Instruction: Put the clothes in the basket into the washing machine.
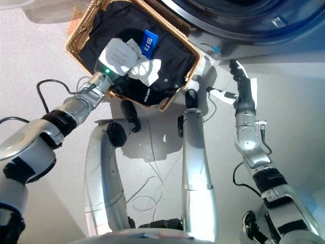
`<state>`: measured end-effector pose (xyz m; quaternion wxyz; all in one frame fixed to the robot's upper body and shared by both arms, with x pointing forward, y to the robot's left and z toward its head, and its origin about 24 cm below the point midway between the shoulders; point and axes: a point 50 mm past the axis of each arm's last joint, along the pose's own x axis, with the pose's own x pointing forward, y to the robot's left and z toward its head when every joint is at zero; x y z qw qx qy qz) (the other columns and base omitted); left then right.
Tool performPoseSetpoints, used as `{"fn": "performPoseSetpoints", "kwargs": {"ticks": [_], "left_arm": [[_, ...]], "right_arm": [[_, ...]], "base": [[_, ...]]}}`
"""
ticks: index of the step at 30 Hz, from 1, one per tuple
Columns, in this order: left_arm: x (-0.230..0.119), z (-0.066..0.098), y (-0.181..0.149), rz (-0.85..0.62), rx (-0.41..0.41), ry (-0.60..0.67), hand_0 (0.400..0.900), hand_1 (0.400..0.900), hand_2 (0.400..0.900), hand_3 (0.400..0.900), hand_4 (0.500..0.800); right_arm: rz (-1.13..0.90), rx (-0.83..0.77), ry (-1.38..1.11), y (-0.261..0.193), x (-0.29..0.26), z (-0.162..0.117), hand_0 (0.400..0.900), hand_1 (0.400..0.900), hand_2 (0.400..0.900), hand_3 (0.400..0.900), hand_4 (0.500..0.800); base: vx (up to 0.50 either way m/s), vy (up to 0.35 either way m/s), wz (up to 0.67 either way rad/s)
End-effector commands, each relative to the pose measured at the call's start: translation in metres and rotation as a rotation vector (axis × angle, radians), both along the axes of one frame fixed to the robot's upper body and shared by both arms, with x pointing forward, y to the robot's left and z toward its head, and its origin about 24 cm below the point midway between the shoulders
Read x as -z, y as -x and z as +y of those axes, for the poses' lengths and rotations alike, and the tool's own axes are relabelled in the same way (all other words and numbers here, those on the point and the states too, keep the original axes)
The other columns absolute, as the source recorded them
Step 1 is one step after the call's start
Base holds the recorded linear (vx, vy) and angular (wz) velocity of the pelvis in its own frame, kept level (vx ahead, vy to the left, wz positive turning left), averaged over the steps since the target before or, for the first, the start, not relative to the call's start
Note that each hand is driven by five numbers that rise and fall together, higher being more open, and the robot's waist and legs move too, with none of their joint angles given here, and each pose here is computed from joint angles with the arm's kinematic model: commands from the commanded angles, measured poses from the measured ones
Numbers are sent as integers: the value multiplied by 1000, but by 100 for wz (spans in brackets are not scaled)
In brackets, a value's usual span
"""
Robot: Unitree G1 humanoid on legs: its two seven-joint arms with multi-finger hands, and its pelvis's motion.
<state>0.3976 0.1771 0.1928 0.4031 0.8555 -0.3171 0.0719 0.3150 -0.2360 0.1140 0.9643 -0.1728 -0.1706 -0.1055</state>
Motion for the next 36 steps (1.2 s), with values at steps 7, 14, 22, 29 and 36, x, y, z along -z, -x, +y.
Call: {"fn": "performPoseSetpoints", "kwargs": {"ticks": [7,14,22,29,36], "left_arm": [[18,6,3,17,-1,-28,400,400,400,400,500],[26,-2,3,50,13,162,400,400,400,400,500],[44,-4,6,186,4,659,400,400,400,400,500],[49,-13,11,343,116,1293,400,400,400,400,500],[38,-29,6,518,289,1771,400,400,400,400,500]], "right_arm": [[-78,21,-23,19,-1,-10,900,900,900,900,800],[-31,40,-35,18,12,-9,900,900,900,900,800],[61,71,-61,18,33,-9,900,900,900,900,800],[166,85,-112,19,58,-2,900,900,900,900,800],[257,53,-148,19,74,5,900,900,900,900,800]], "base": [[-5,-3,0],[19,-23,7],[60,-39,7],[64,-41,11],[77,-33,1]]}}
